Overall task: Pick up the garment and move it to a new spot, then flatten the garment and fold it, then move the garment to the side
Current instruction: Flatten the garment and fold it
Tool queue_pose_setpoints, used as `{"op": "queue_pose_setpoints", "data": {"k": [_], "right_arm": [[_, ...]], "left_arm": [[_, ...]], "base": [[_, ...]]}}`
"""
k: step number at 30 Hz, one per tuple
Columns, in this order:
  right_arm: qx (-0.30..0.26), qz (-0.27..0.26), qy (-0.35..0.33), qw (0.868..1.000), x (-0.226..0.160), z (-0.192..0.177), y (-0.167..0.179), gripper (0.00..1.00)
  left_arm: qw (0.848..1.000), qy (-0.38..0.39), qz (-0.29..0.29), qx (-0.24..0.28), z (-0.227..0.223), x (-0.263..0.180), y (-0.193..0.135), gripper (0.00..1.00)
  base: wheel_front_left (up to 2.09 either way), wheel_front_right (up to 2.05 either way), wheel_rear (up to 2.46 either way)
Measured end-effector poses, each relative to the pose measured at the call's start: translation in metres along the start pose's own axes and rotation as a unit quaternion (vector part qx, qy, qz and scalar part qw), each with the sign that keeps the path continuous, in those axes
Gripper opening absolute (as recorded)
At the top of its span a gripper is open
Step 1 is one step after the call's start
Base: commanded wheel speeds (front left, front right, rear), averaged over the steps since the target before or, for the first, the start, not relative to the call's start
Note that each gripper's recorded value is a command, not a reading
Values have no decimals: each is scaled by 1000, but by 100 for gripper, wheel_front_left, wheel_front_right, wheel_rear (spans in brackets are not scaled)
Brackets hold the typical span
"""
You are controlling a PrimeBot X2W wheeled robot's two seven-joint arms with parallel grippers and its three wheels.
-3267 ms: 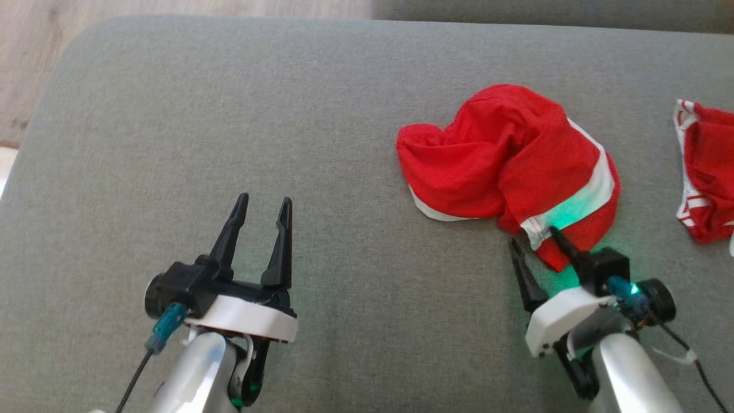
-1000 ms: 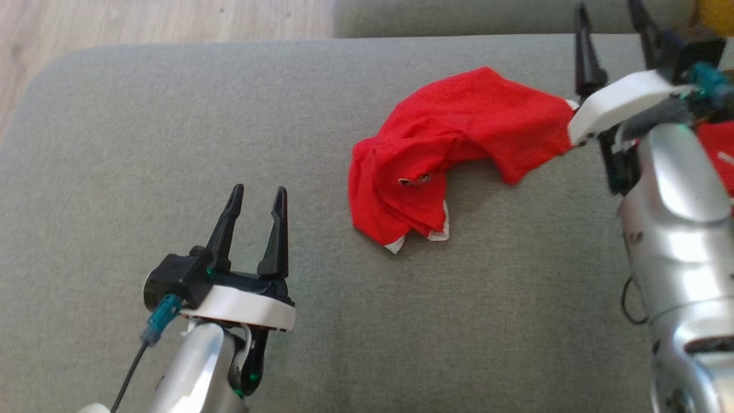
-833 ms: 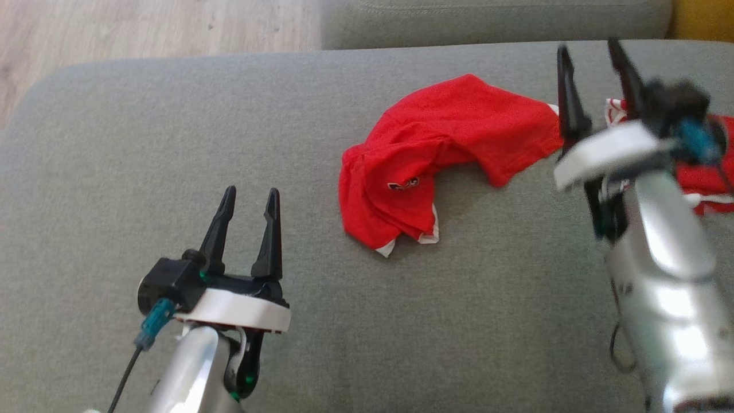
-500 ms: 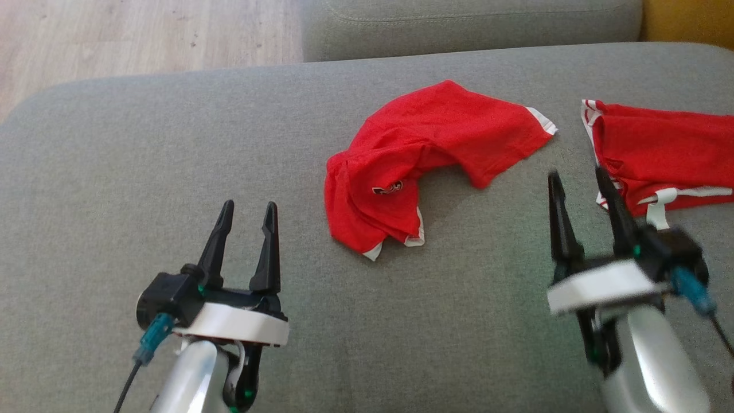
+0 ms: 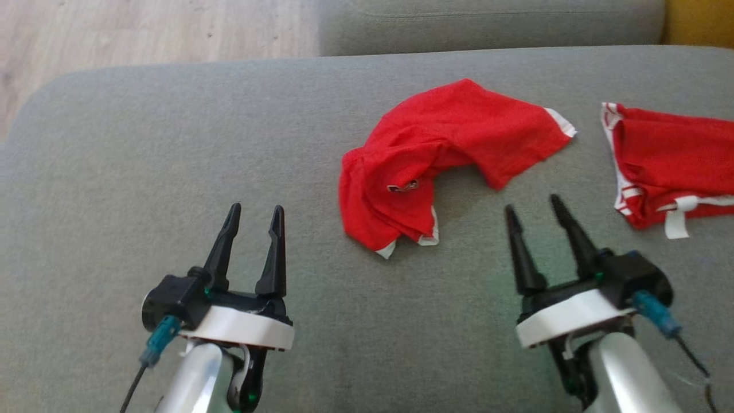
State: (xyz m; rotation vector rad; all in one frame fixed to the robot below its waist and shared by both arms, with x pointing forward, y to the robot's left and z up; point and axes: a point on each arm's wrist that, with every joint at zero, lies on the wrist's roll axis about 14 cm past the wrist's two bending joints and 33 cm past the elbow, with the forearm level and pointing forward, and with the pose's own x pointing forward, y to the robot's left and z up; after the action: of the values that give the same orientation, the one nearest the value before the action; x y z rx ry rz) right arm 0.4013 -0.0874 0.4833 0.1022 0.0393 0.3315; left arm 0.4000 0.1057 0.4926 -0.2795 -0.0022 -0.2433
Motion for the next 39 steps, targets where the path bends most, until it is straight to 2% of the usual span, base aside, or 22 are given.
{"op": "queue_pose_setpoints", "data": {"k": [5, 13, 20, 28, 29, 30, 39], "right_arm": [[-15, 63, 56, 996, 9, -29, 38, 100], [-61, 144, 125, 980, 27, -71, 80, 100], [-111, 165, 157, 967, 40, -93, 82, 100], [-109, 158, 175, 966, 47, -110, 74, 100], [-109, 158, 175, 966, 49, -111, 73, 41], [-108, 157, 174, 966, 51, -110, 73, 0], [-68, 137, 117, 981, 60, -76, 68, 0]], "left_arm": [[1000, 6, 17, -1, -3, -7, 11, 100], [998, 13, 57, 2, -7, -19, 36, 100], [997, 12, 75, 2, -4, -24, 47, 100], [996, 19, 87, 0, -9, -29, 54, 100], [996, 21, 87, 0, -10, -28, 54, 100], [996, 22, 86, 0, -11, -28, 53, 100], [997, 27, 67, -4, -15, -20, 42, 100]], "base": [[0, 0, 0], [0, 0, 0], [0, 0, 0], [0, 0, 0], [0, 0, 0], [0, 0, 0], [0, 0, 0]]}}
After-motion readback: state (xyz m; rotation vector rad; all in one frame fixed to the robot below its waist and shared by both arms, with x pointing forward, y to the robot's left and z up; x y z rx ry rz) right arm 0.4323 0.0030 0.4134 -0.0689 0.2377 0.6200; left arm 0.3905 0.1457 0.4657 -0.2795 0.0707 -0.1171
